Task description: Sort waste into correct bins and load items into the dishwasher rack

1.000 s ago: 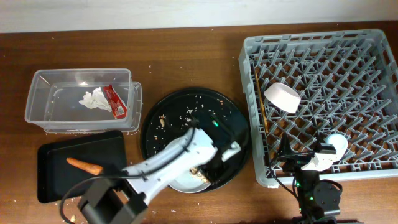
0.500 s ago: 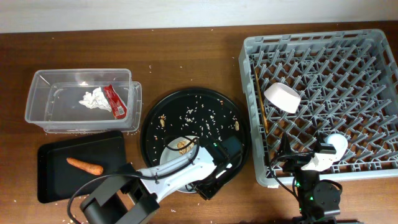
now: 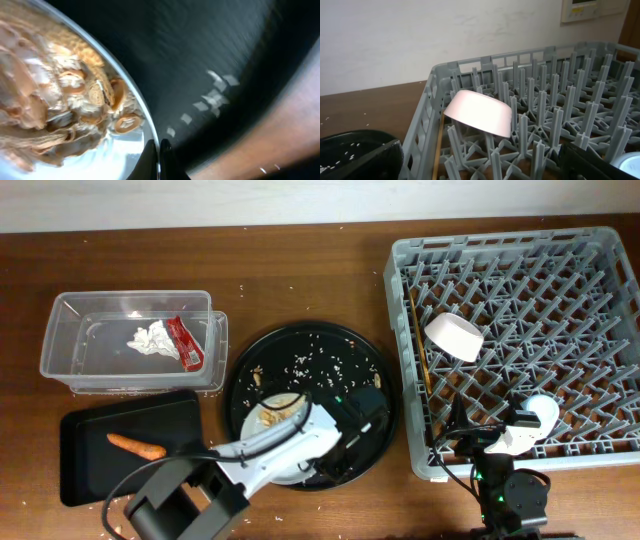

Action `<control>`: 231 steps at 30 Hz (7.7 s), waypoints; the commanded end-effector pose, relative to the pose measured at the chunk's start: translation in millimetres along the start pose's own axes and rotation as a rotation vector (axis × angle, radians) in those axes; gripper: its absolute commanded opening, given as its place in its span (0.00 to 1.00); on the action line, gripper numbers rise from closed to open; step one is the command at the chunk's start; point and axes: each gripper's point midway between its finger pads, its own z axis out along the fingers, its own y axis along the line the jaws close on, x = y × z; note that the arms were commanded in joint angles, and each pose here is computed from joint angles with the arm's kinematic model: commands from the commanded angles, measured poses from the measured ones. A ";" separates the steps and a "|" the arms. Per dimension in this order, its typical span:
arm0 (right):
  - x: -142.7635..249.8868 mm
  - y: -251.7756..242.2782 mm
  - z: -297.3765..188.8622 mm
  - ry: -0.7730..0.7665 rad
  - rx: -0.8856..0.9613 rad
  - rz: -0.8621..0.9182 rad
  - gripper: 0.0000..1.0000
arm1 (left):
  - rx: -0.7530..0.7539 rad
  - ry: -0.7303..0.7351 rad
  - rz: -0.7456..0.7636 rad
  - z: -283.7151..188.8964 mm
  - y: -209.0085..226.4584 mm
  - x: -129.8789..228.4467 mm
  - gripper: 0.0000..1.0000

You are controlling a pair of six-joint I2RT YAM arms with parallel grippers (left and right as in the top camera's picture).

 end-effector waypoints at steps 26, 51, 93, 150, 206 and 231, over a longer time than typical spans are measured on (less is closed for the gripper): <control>2.5 -3.2 0.3 0.000 0.014 -0.004 0.98 | -0.105 -0.186 -0.782 -173.2 161.4 22.2 0.00; 2.5 -3.2 0.3 0.000 0.014 -0.004 0.98 | 0.664 -0.517 -0.820 -193.7 226.5 56.4 0.00; 2.5 -3.2 0.3 0.000 0.014 -0.004 0.98 | 0.755 -1.095 -0.775 -246.8 270.2 130.9 0.00; 2.5 -3.2 0.3 0.000 0.014 -0.004 0.98 | 1.084 -1.077 -0.358 -232.4 83.1 -258.4 0.99; 2.5 -3.2 0.3 0.000 0.014 -0.004 0.98 | -0.450 -1.499 -0.624 -122.5 197.2 106.1 0.99; 2.5 -3.2 0.3 0.000 0.014 -0.004 0.98 | -0.451 -1.531 -0.614 -123.6 196.7 103.0 0.99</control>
